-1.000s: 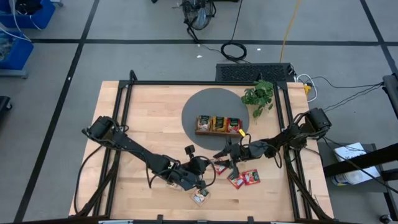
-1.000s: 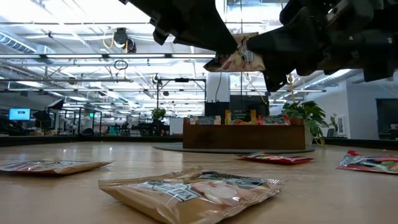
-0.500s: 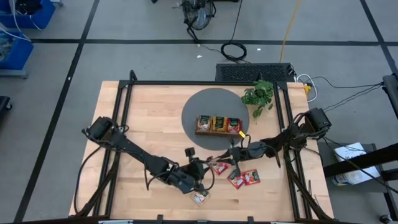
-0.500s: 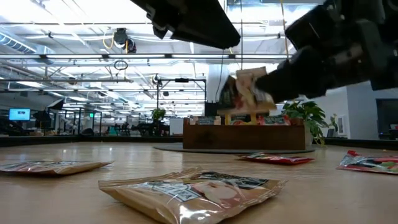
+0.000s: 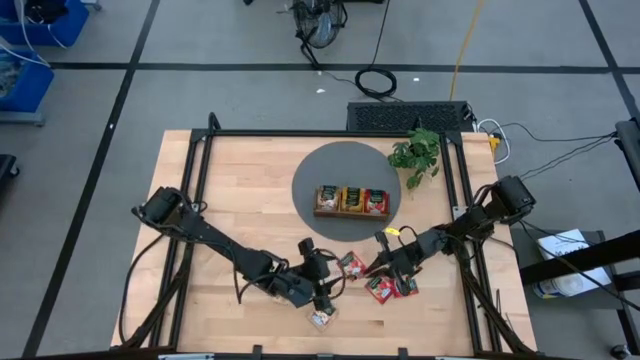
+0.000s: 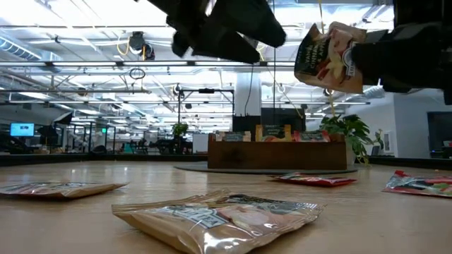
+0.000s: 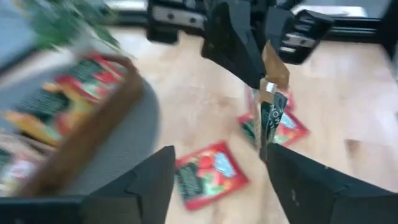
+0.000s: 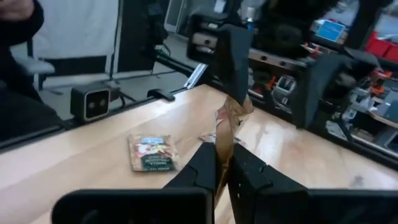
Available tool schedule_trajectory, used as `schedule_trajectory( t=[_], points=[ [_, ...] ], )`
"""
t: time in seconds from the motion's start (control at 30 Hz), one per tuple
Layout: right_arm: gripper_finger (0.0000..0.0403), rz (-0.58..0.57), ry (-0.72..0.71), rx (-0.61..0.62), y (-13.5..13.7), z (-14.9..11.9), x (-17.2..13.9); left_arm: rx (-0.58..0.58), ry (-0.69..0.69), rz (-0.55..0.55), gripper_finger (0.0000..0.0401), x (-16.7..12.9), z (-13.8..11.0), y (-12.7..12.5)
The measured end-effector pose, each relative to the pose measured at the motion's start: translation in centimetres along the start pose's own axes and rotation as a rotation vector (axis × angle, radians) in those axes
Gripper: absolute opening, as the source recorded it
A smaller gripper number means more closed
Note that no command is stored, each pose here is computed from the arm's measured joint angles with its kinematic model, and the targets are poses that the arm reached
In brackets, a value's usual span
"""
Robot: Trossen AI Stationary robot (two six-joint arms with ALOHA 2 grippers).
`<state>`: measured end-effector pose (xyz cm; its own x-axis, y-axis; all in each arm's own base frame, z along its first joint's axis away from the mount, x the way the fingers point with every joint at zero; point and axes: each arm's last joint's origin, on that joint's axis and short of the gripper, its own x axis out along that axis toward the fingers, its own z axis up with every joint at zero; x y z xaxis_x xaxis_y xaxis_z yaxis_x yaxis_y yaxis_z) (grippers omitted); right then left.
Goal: Pick & Place Tea
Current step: Put the brown tea bag into the left section of the wooden organizer
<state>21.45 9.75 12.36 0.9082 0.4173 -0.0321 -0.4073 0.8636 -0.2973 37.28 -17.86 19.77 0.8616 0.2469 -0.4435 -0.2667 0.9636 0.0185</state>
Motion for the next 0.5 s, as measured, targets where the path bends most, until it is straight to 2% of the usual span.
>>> schedule_trajectory(
  t=[0.1,0.23,0.33,0.5],
  points=[
    [0.001,0.008,0.017,-0.037,0.0,0.0,0.4,-0.052,0.054,-0.11,0.0277,0.7,0.2,0.5],
    [0.001,0.015,0.047,-0.058,0.0,0.0,1.1,-0.058,0.082,-0.233,0.03,1.4,0.3,0.7],
    [0.001,0.021,0.064,-0.058,0.0,0.0,1.4,-0.046,0.059,-0.257,0.0309,1.4,0.5,0.5],
    [0.001,0.018,0.055,-0.057,0.0,0.2,1.7,-0.036,0.064,-0.226,0.0301,1.9,0.2,0.7]
  ],
)
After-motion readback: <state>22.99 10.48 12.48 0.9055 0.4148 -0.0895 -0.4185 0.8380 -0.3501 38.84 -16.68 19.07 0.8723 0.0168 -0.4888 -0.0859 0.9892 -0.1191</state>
